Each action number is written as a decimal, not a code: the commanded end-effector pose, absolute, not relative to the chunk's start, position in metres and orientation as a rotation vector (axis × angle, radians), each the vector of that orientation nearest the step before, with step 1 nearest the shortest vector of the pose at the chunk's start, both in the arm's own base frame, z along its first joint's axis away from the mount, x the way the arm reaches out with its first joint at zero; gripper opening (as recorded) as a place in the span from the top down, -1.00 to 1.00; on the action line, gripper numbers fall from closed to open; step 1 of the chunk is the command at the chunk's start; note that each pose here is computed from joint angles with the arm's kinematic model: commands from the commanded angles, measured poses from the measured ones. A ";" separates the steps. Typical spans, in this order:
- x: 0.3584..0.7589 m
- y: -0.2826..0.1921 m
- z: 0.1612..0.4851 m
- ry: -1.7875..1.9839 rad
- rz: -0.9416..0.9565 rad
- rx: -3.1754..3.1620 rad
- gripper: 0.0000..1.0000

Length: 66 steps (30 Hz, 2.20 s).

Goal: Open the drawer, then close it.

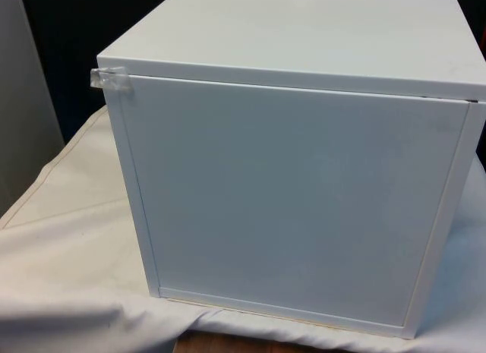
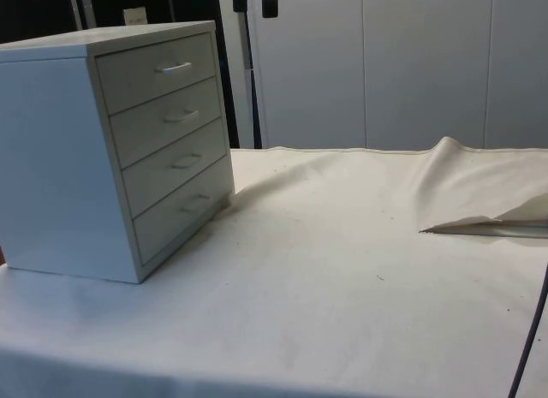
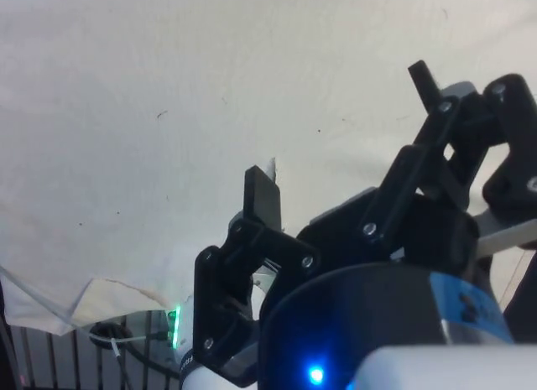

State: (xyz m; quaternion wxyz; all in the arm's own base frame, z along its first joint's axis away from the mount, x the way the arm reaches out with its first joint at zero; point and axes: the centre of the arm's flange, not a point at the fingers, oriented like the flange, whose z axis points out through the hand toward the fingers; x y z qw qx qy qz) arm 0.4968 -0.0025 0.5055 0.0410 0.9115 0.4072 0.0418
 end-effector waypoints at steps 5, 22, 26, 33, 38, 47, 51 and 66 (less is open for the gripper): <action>0.497 -0.002 0.505 1.300 0.128 2.764 -1.00; 0.497 -0.002 0.506 1.505 0.121 2.652 -1.00; 0.497 -0.002 0.506 1.538 0.119 2.632 -1.00; 0.497 -0.002 0.505 1.600 0.111 2.595 -1.00; 0.497 -0.002 0.505 1.660 0.115 2.553 -1.00; 0.497 -0.002 0.502 1.756 0.113 2.485 -1.00; 0.497 -0.002 0.500 1.783 0.114 2.464 -1.00; 0.499 -0.001 0.487 1.919 0.131 2.333 -1.00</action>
